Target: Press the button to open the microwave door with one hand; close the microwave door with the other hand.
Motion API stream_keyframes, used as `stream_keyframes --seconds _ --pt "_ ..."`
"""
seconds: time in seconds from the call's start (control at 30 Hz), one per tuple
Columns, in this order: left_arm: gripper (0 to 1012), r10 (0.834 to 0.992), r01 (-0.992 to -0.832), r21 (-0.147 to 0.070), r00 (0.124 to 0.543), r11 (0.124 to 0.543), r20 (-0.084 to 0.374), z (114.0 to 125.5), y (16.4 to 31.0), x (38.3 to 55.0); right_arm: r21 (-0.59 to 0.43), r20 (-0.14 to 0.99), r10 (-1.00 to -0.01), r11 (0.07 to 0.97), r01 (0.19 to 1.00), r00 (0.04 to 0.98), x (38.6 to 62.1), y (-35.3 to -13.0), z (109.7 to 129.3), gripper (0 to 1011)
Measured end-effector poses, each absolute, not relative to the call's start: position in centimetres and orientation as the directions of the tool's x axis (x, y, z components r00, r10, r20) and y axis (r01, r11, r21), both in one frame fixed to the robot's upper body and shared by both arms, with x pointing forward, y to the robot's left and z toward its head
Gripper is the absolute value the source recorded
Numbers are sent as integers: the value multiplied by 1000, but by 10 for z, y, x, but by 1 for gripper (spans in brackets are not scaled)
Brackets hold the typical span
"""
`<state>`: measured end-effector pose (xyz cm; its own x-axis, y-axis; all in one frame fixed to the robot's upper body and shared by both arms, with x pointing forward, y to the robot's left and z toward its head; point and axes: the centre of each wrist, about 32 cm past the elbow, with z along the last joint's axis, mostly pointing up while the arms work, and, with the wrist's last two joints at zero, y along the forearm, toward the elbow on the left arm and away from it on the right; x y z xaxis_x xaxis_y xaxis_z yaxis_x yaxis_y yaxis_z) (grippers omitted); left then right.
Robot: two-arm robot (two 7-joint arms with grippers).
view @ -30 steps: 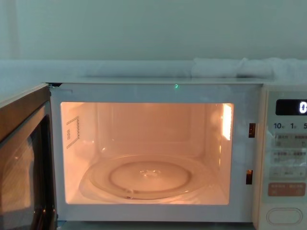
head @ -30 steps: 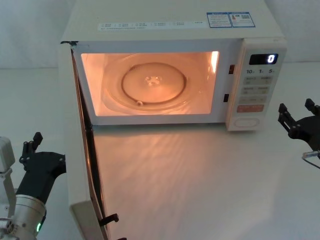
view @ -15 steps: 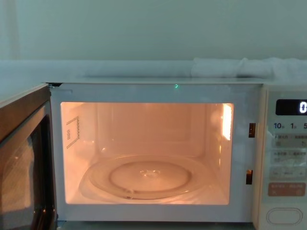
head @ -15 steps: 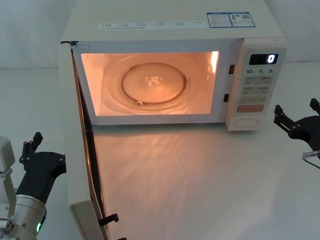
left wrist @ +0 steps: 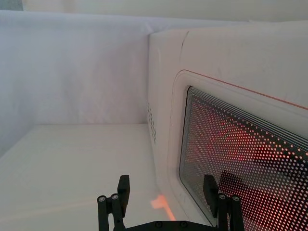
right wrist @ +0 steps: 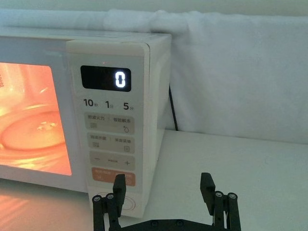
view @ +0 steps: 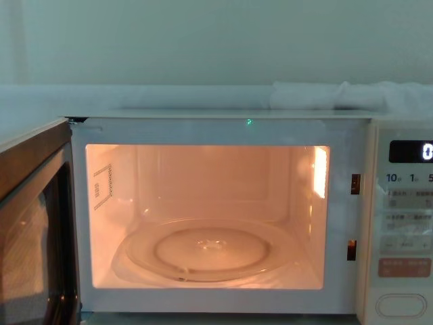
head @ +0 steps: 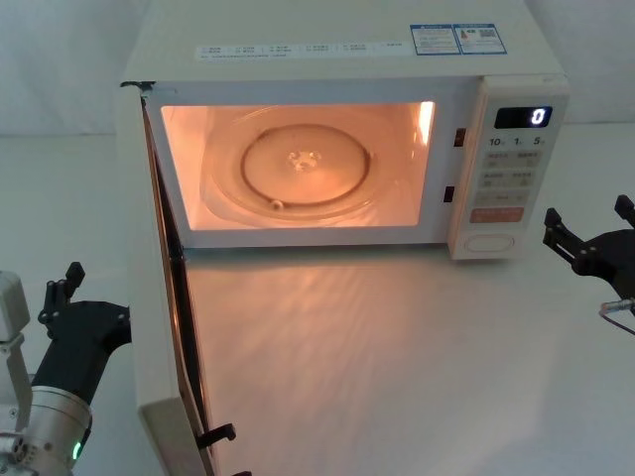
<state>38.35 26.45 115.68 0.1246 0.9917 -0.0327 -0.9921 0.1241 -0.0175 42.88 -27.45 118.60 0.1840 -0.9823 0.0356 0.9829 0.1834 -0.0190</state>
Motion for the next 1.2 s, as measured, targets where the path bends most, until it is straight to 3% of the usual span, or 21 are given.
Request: stream_keyframes --seconds 1.2 --pt "1001 992 -992 -18 125 124 -33 1157 265 384 -19 36 -982 183 983 184 429 -275 1186 1002"
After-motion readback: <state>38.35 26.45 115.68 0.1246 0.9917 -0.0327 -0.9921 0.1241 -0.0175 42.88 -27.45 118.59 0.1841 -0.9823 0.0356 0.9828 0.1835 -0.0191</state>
